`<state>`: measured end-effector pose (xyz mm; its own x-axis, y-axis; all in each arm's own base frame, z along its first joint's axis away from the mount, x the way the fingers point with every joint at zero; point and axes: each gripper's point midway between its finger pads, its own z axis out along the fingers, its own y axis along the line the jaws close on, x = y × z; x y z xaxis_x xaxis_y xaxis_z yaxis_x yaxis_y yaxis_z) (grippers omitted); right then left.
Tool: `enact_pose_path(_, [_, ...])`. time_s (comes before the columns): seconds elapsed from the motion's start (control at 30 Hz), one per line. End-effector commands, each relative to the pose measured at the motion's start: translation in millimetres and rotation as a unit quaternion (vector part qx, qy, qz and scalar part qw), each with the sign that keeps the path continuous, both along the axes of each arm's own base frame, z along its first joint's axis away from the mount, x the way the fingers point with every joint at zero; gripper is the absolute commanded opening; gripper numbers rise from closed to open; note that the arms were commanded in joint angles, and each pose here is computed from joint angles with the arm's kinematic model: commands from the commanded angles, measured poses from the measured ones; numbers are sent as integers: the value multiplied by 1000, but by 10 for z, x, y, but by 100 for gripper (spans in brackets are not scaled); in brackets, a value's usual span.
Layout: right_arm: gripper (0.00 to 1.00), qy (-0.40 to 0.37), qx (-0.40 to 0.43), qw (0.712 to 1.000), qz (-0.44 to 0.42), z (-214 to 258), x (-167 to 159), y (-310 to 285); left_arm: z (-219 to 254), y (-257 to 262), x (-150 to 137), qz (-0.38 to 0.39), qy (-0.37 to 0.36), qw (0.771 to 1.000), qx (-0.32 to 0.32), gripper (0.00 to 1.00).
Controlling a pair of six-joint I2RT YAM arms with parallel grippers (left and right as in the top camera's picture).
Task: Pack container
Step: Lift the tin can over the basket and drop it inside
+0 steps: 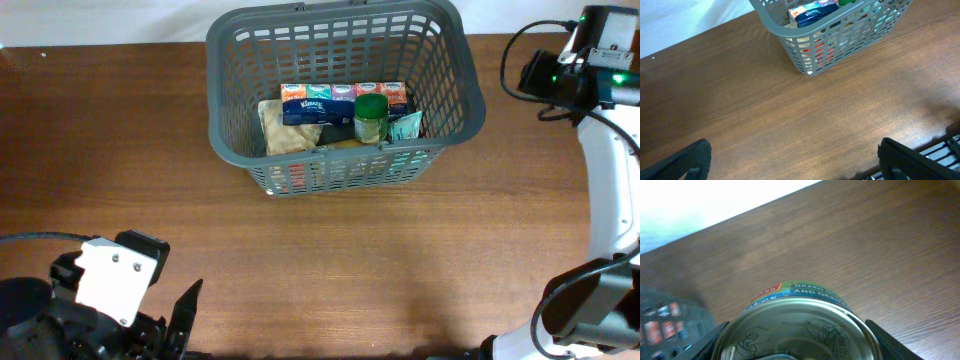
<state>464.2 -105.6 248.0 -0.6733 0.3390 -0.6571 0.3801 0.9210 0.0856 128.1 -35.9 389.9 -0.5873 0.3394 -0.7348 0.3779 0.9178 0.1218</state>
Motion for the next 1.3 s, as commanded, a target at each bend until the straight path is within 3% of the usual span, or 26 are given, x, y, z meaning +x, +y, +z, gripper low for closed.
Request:
enact_pose_path(0.0, [54,-41,34,998,43,347,73,210,17,19,6,2,-4,1000,6,99])
enact_pose_path(0.37, [53,-165,52,966,193,1584,103,1426,18,18,7,2,-4,1000,6,99])
enact_pose_path(0.5, [54,-178,61,948,256,1710,19,2041,17,19,7,2,-4,1000,6,99])
enact_pose_path(0.73, [54,-74,72,941,323,998,4,2789,17,19,6,2,-4,1000,6,99])
enact_pose_path(1.03, [54,59,71,937,336,-153,197,3125,17,19,6,1,-4,1000,6,99])
enact_pose_path(1.27, [54,85,63,932,346,-350,137,3268,17,19,6,2,-4,1000,6,99])
